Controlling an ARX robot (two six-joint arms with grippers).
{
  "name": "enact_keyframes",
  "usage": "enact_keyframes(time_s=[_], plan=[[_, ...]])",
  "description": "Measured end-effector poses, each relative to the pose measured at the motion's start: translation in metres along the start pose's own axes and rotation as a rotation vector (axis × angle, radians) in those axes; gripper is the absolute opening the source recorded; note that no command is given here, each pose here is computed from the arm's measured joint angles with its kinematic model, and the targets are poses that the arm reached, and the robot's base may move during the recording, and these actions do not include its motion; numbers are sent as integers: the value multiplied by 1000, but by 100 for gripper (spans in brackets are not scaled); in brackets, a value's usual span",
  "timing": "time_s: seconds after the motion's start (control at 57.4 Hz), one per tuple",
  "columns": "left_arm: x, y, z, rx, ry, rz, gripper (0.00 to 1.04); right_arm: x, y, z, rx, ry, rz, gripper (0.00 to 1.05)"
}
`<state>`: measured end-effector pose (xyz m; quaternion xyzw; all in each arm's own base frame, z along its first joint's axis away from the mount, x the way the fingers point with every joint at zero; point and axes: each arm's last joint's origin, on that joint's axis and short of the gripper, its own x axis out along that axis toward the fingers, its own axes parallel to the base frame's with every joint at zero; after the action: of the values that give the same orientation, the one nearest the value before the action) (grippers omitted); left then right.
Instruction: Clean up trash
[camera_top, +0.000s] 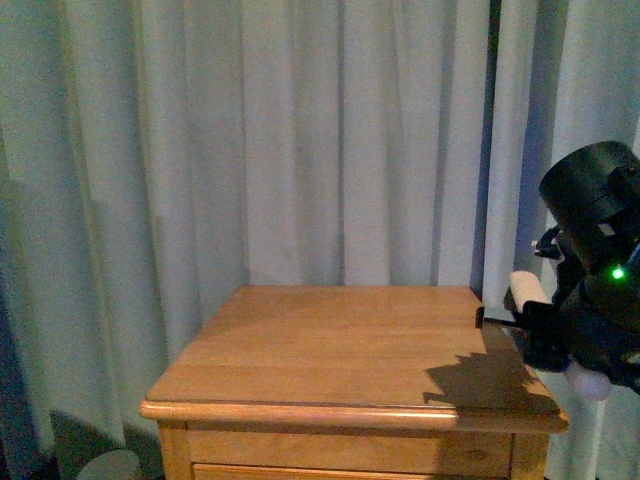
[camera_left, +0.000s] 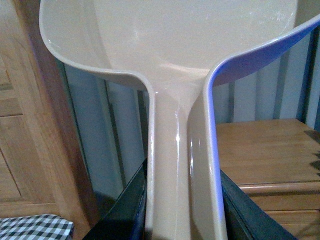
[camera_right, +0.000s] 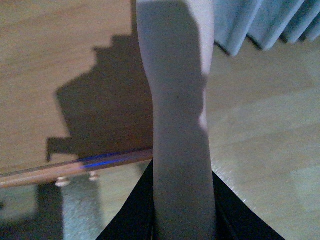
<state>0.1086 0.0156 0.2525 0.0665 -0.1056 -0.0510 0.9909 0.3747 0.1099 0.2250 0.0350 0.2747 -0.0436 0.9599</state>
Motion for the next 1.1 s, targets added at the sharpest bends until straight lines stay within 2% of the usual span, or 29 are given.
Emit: enact_keyframes(time_s=[0.192,0.314,0.488,0.575,0.872,1.098], plan=[[0,0,0,0,0,0,28,-64,-11,-2,-143,-272,32,20],[0,0,0,0,0,0,28,-112,-29,-24,-177,-358,51,20],[0,0,0,0,0,0,28,-160,-58,-58,-150,-401,6,20],[0,0,0,0,0,0,28,-183,-71,-66,-114,-445,-12,20],[0,0,0,0,0,0,28,-243,-102,-83,-6,-595,-67,20],[0,0,0,0,0,0,28,-245,-103,-85,-2,-597,-88,20]])
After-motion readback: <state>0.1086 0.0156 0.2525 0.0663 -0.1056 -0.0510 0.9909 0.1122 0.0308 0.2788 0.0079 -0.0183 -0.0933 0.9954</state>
